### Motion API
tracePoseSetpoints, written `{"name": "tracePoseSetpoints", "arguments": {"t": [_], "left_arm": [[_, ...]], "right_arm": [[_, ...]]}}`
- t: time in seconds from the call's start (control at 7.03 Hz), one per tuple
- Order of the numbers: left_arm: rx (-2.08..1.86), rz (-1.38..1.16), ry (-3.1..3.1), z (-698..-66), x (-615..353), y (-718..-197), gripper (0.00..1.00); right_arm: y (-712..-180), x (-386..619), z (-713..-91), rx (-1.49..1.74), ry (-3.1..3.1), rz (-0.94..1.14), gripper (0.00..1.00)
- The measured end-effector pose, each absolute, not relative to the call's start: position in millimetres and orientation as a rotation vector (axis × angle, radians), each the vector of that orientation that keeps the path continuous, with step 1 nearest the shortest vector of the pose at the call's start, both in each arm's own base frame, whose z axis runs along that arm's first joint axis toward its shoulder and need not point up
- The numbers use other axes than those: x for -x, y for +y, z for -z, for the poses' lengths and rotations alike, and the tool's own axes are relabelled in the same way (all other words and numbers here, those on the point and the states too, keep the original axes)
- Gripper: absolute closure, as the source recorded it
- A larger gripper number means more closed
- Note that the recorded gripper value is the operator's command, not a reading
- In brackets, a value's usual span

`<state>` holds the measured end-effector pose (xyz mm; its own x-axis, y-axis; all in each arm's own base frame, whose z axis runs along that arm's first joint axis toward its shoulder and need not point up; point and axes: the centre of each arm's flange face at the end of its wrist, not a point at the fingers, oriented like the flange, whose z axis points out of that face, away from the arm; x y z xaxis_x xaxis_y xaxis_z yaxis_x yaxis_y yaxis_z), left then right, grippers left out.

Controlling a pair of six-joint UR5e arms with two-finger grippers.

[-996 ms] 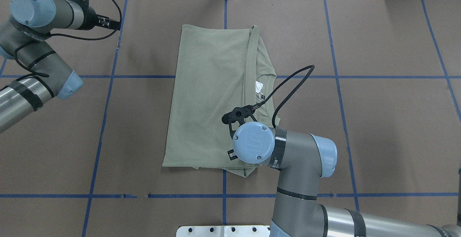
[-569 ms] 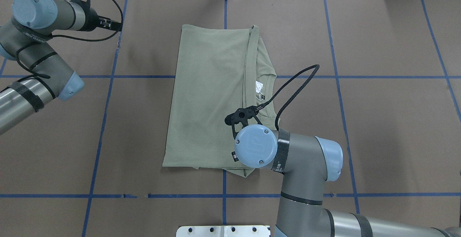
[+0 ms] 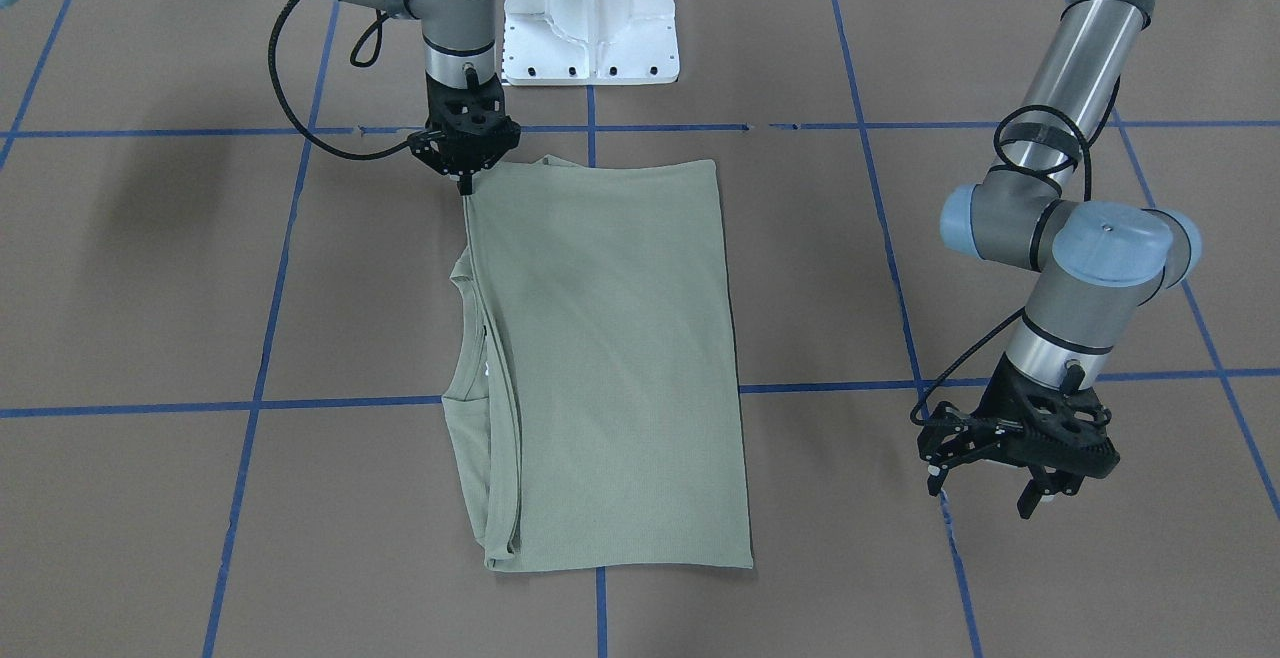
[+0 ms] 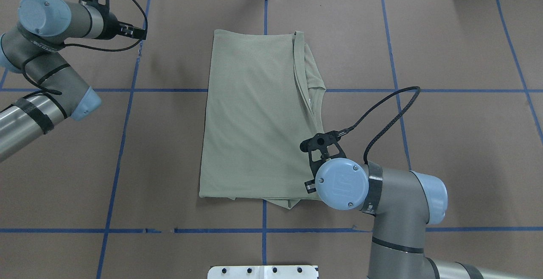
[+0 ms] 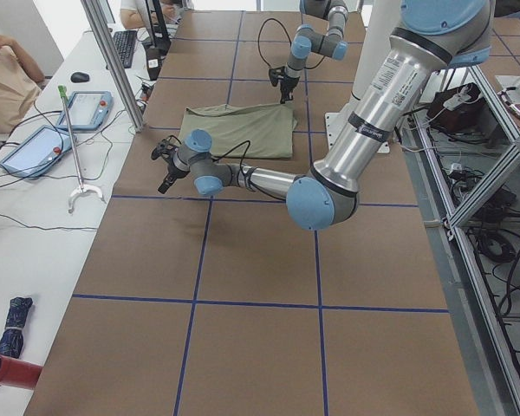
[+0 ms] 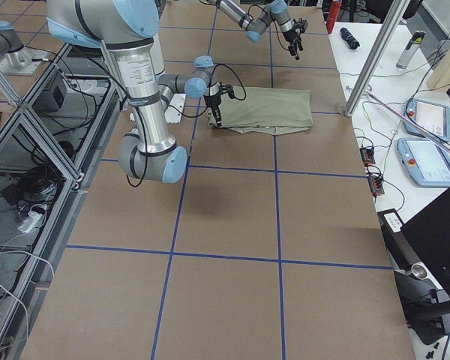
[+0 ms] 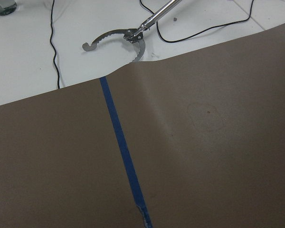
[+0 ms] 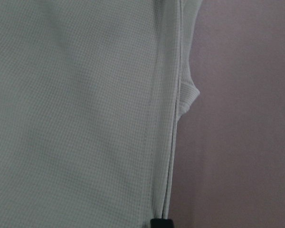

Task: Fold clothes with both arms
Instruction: 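Lift the right gripper off the shirt while the left arm swings back, then lower both grippers to the shirt edge nearest the robot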

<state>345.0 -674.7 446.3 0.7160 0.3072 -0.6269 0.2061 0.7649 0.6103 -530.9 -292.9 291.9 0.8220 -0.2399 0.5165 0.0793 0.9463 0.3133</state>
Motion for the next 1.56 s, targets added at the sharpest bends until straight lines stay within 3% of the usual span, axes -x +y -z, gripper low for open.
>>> {"name": "tracePoseSetpoints", "arguments": {"t": [0.43,1.0,1.28,1.56], "left_arm": [[-0.714,-0.063,0.789,-447,-347,-674,0.0],[-0.636,0.005,0.947,-414,-342,-642,0.0],[-0.527,0.068,1.053,-371,-344,-564,0.0],[-0.361,0.133,1.159,-313,-354,-453,0.0]], "right_arm": [[-262,541,-288,-0.28,-0.608,0.057,0.0],[-274,516,-258,-0.337,-0.852,-0.042,0.0],[-271,495,-274,-0.311,-1.022,-0.183,0.0],[-270,474,-294,-0.286,-1.117,-0.335,0.0]]}}
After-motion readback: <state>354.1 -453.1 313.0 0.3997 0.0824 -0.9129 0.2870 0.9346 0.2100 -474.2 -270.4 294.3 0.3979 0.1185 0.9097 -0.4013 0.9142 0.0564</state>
